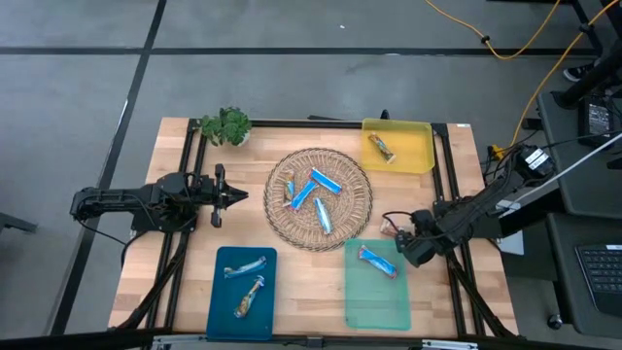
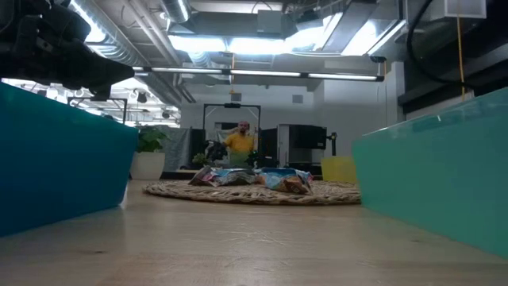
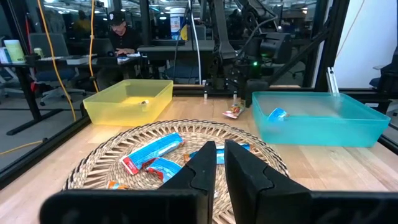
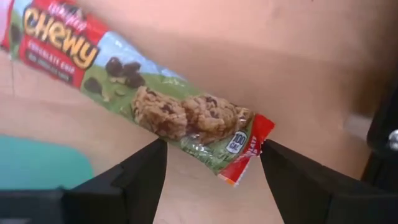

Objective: Pick and place Granola Bars by type
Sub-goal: Put the red granola bar into the green bin

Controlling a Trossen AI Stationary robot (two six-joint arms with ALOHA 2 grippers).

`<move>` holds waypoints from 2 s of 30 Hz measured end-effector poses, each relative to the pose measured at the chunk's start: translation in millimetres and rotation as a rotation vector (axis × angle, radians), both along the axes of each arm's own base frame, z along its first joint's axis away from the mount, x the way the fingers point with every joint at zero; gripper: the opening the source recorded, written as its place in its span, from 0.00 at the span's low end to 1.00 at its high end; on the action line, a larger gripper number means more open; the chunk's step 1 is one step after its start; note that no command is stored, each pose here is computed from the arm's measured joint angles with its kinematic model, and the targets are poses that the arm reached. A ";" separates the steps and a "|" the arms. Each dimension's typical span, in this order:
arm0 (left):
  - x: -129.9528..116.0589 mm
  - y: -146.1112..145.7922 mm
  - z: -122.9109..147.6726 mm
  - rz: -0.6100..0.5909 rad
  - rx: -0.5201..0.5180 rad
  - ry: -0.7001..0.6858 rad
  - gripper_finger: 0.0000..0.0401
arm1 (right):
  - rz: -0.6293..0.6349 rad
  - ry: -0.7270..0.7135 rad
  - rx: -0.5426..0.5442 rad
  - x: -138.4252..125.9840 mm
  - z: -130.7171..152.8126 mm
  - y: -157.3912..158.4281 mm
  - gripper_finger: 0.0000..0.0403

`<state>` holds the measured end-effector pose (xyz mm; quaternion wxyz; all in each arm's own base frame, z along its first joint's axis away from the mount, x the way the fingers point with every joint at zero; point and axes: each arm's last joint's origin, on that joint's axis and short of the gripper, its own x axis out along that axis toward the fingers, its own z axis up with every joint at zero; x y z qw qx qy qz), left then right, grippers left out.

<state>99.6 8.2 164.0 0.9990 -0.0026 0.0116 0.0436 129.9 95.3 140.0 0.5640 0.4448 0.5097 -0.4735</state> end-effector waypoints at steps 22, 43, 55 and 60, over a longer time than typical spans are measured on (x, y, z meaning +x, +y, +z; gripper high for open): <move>0.0 0.0 0.1 0.000 0.000 0.000 0.07 | 0.027 -0.049 -0.048 -1.2 -10.8 -9.4 0.06; 0.0 0.0 0.0 0.000 0.000 0.000 0.07 | 0.063 -0.136 -0.099 8.5 29.7 -5.6 0.01; 0.0 0.0 0.0 0.000 0.000 0.000 0.07 | 0.113 -0.135 -0.206 16.4 87.6 -3.1 0.01; 0.0 0.0 0.0 0.000 0.000 0.000 0.06 | 0.181 -0.146 -0.203 19.5 114.2 -1.0 0.01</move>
